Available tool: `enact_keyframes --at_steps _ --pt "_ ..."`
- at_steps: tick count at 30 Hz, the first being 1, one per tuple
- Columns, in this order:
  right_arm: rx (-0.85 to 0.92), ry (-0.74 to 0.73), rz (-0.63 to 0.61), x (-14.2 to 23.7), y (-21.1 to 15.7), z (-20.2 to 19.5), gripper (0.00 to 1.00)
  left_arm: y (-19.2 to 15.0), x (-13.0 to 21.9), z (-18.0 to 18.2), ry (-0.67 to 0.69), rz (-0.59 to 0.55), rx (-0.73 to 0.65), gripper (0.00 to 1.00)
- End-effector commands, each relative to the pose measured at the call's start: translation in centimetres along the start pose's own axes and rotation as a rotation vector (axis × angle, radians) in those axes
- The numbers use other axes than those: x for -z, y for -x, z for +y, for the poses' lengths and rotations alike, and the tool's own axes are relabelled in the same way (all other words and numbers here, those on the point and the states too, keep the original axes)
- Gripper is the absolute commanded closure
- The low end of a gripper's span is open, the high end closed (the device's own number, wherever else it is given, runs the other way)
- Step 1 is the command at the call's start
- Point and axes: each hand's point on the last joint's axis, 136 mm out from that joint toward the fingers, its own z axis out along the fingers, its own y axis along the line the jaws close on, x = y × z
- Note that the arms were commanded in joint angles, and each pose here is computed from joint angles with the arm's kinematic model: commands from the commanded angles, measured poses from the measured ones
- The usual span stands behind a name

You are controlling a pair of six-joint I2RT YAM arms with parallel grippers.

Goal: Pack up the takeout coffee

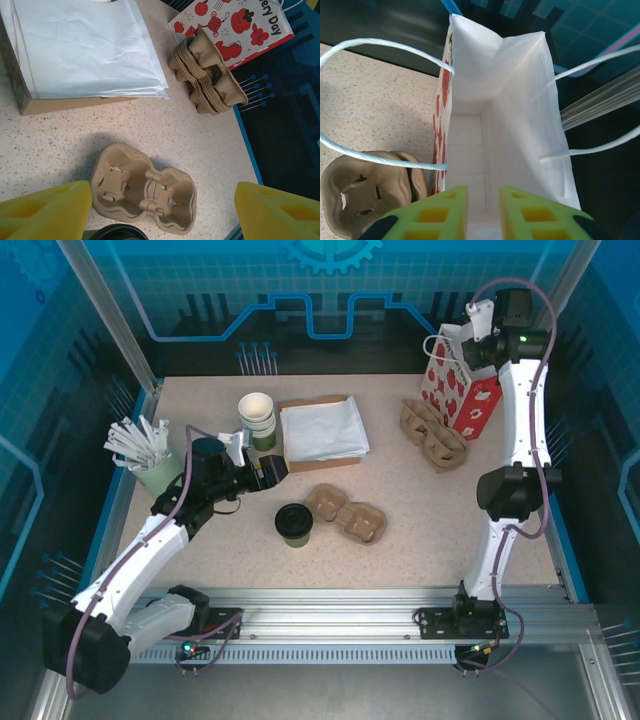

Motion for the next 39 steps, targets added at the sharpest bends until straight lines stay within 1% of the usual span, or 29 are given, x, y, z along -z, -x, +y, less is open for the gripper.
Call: enact_keyframes --at_steps 1,11,16,23,27,32,36,39 --pt "0.011 0.005 0.042 -1.1 -1.0 0.4 0.71 1.1 0.6 -2.1 -0.060 -0.032 -0.063 0.23" --pt "0.005 0.053 0.100 -3.3 -2.7 1.6 0.57 1.1 0.5 -2.0 -0.057 -0.030 -0.063 0.23" --pt "0.000 0.064 0.103 -4.0 -2.8 1.8 0.56 1.1 0.3 -2.0 -0.054 -0.024 -0.061 0.23" --pt "-0.005 0.084 0.108 -5.0 -2.7 2.3 0.58 1.1 0.3 -2.1 -0.054 -0.022 -0.064 0.23" --pt "-0.004 0.092 0.102 -5.5 -2.5 2.6 0.62 1.1 0.4 -2.0 -0.050 -0.022 -0.067 0.23" --pt "-0.009 0.105 0.092 -6.4 -2.2 2.8 0.70 1.1 0.3 -1.9 -0.049 -0.020 -0.067 0.23" --pt "0.008 0.100 0.082 -6.5 -1.8 2.8 0.81 1.0 0.3 -1.8 -0.042 -0.016 -0.070 0.23" --pt "0.036 0.070 0.070 -5.7 -1.2 2.4 0.89 0.9 0.3 -1.7 -0.039 -0.015 -0.070 0.23"
